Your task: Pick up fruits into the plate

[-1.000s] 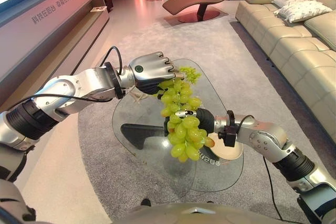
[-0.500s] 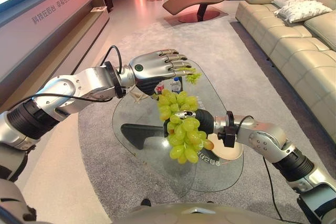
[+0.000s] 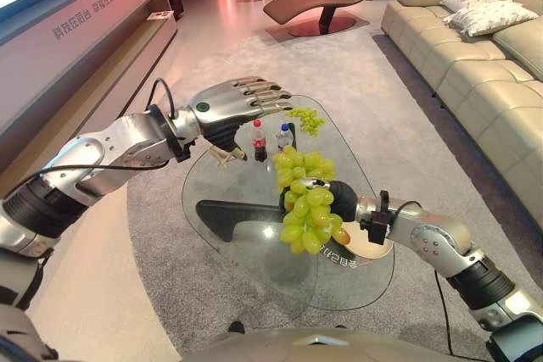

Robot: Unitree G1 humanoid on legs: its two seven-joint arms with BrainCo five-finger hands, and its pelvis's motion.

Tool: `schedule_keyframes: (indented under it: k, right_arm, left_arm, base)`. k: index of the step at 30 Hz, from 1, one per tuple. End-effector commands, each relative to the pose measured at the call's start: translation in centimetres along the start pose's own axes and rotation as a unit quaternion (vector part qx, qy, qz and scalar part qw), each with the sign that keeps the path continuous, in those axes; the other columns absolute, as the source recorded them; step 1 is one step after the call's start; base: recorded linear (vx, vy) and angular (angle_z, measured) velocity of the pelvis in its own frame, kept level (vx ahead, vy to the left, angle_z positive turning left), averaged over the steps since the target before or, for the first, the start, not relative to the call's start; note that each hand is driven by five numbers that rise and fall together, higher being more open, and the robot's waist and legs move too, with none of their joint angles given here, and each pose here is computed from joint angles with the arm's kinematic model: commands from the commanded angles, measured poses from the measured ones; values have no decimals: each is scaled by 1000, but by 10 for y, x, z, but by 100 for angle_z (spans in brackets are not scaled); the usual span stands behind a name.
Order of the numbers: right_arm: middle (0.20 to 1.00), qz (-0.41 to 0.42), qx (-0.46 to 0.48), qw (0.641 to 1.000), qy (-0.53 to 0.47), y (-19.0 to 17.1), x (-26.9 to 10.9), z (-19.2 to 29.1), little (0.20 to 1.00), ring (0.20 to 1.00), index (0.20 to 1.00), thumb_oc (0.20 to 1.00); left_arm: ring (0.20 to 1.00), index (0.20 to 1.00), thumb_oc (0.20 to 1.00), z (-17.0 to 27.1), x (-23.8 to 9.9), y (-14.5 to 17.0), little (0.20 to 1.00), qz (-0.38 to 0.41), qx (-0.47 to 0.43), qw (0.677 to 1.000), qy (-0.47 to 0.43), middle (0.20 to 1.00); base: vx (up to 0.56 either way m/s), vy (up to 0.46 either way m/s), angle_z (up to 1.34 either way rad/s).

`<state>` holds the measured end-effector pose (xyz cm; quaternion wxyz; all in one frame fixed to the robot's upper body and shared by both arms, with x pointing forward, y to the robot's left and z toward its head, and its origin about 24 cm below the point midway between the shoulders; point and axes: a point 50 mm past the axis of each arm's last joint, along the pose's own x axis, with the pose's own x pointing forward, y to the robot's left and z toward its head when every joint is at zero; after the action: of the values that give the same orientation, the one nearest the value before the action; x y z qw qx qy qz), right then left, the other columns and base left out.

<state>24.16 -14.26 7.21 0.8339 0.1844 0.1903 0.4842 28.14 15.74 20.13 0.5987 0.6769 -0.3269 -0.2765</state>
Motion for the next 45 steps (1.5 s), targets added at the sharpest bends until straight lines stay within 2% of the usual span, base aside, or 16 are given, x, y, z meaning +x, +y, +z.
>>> schedule_keyframes:
  k: [1, 10, 12, 17, 18, 21, 22, 24, 25, 27, 28, 29, 32, 38, 40, 45]
  right_arm:
    - [200, 12, -29, 991, -127, 2, -4, 33, 200, 200, 200, 200]
    - [200, -142, -9, 968, -205, -37, -45, 11, 200, 200, 200, 200]
    - [200, -194, -16, 958, -210, -45, -54, 1, 200, 200, 200, 200]
    - [200, -365, -70, 904, -210, -64, -82, -22, 200, 200, 200, 200]
    - [200, -372, -72, 902, -209, -65, -83, -23, 200, 200, 200, 200]
    - [200, -435, -60, 874, -208, -70, -87, -42, 200, 200, 200, 200]
    - [200, -479, -61, 855, -190, -73, -90, -59, 200, 200, 200, 200]
    - [200, -506, -59, 843, -174, -75, -89, -70, 200, 200, 200, 200]
    - [200, -534, -50, 830, -154, -79, -90, -85, 200, 200, 200, 200]
    - [200, -567, -37, 813, -127, -84, -92, -102, 200, 200, 200, 200]
    - [200, -569, -37, 812, -125, -84, -92, -103, 200, 200, 200, 200]
    - [200, -596, -20, 797, -102, -87, -96, -117, 200, 200, 200, 200]
    - [200, -629, 5, 774, -69, -91, -102, -137, 200, 200, 200, 200]
    - [200, -654, 12, 754, -66, -98, -103, -140, 200, 200, 200, 200]
    - [200, -660, -3, 747, -84, -104, -101, -128, 200, 200, 200, 200]
    - [200, -660, -98, 729, -153, -128, -95, -46, 200, 200, 200, 200]
  left_arm:
    - [1000, 1000, 1000, -31, -16, 16, 1000, 50, -28, 995, 82, 1000]
    - [1000, 1000, 1000, -55, -70, -61, 1000, 57, -229, 939, 251, 1000]
    - [1000, 1000, 1000, -55, -83, -84, 1000, 59, -280, 911, 297, 1000]
    - [1000, 1000, 1000, -45, -128, -158, 1000, 65, -428, 788, 437, 1000]
    - [1000, 1000, 1000, -44, -130, -161, 1000, 64, -434, 782, 442, 1000]
    - [1000, 1000, 1000, -20, -150, -207, 1000, 53, -499, 702, 505, 1000]
    - [1000, 1000, 1000, 7, -159, -243, 1000, 30, -542, 642, 541, 1000]
    - [1000, 1000, 1000, 22, -162, -262, 1000, 10, -559, 609, 563, 1000]
    - [1000, 1000, 1000, 44, -172, -286, 1000, -14, -587, 549, 595, 1000]
    - [1000, 1000, 1000, 69, -181, -307, 1000, -41, -613, 477, 629, 1000]
    - [1000, 1000, 1000, 70, -181, -308, 1000, -43, -614, 473, 630, 1000]
    - [1000, 1000, 1000, 93, -192, -322, 1000, -63, -634, 400, 659, 1000]
    - [1000, 1000, 1000, 130, -212, -337, 1000, -129, -626, 329, 695, 1000]
    - [1000, 1000, 1000, 147, -217, -342, 1000, -155, -611, 288, 720, 1000]
    - [1000, 1000, 1000, 135, -204, -341, 1000, -152, -610, 319, 709, 1000]
    - [1000, 1000, 1000, 78, -142, -326, 1000, -110, -607, 449, 646, 1000]
  base:
    - [0, 0, 0]
    - [32, 3, 0]
    - [36, 3, 0]
    - [0, 0, 0]
    - [0, 0, 0]
    - [-5, 9, -3]
    - [2, 9, -9]
    - [12, -5, -15]
    - [28, -21, -10]
    - [38, -34, -2]
    - [57, -51, -1]
    - [50, -44, -1]
    - [57, -87, -3]
    - [-56, -100, -1]
    - [-252, -127, -1]
    - [-330, -92, -1]
